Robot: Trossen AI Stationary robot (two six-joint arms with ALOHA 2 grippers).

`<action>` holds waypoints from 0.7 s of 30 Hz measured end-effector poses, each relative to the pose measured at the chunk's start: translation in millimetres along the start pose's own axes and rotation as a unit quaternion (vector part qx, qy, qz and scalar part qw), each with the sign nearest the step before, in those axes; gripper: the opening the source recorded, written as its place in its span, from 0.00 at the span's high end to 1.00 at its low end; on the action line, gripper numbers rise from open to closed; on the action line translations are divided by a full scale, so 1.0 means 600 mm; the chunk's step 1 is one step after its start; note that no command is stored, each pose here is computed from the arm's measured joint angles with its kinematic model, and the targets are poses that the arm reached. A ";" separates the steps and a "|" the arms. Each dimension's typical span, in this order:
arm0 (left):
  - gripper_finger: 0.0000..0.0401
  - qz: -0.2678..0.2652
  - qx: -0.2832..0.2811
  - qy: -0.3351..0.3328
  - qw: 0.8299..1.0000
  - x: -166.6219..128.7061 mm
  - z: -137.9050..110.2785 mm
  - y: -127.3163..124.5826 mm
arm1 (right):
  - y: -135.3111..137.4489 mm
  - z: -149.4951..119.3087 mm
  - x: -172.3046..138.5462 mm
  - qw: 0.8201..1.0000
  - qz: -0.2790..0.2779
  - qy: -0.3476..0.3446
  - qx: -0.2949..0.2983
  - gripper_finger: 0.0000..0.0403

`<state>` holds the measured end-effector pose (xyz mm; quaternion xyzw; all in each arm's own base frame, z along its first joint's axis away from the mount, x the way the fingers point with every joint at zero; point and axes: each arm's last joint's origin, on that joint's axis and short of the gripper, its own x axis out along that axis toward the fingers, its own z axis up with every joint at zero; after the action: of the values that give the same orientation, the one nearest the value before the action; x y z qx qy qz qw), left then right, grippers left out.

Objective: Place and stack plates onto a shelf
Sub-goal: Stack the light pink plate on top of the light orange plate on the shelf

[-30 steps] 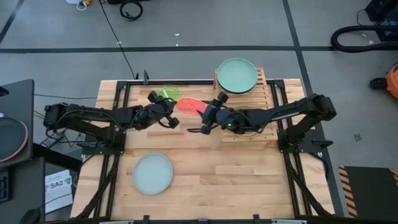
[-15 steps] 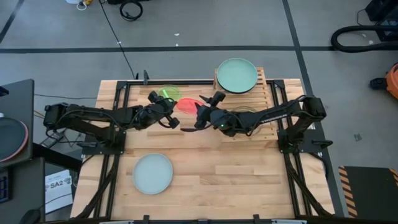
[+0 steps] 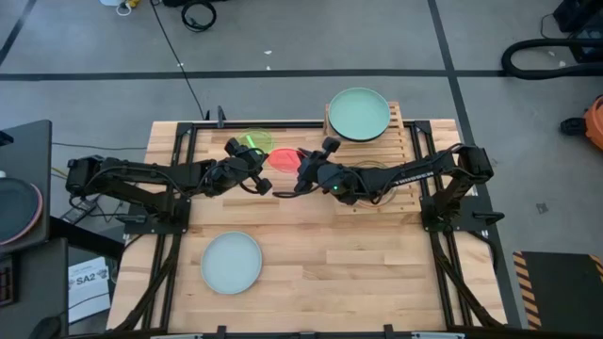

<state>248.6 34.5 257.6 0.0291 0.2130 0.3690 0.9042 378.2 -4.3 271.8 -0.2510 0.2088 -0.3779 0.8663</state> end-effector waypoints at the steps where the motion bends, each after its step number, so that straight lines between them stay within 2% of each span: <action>1: 0.99 0.000 0.000 0.000 1.000 0.000 0.000 0.000 | 0.000 0.000 0.000 1.000 0.004 -0.002 0.000 0.90; 5: 0.97 0.001 0.007 0.000 1.000 0.000 0.000 0.000 | 0.001 0.000 0.000 1.000 0.010 -0.004 -0.001 0.98; 16: 0.96 0.000 0.005 0.000 1.000 0.000 0.000 0.000 | 0.001 0.000 0.000 1.000 0.010 -0.004 -0.001 0.98; 21: 0.90 -0.001 0.004 0.000 1.000 0.000 0.000 0.000 | 0.001 0.001 0.000 1.000 0.007 -0.004 0.000 0.98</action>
<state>248.6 34.4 257.7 0.0328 0.2144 0.3676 0.9044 378.6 -4.0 271.8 -0.2510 0.2070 -0.3711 0.8697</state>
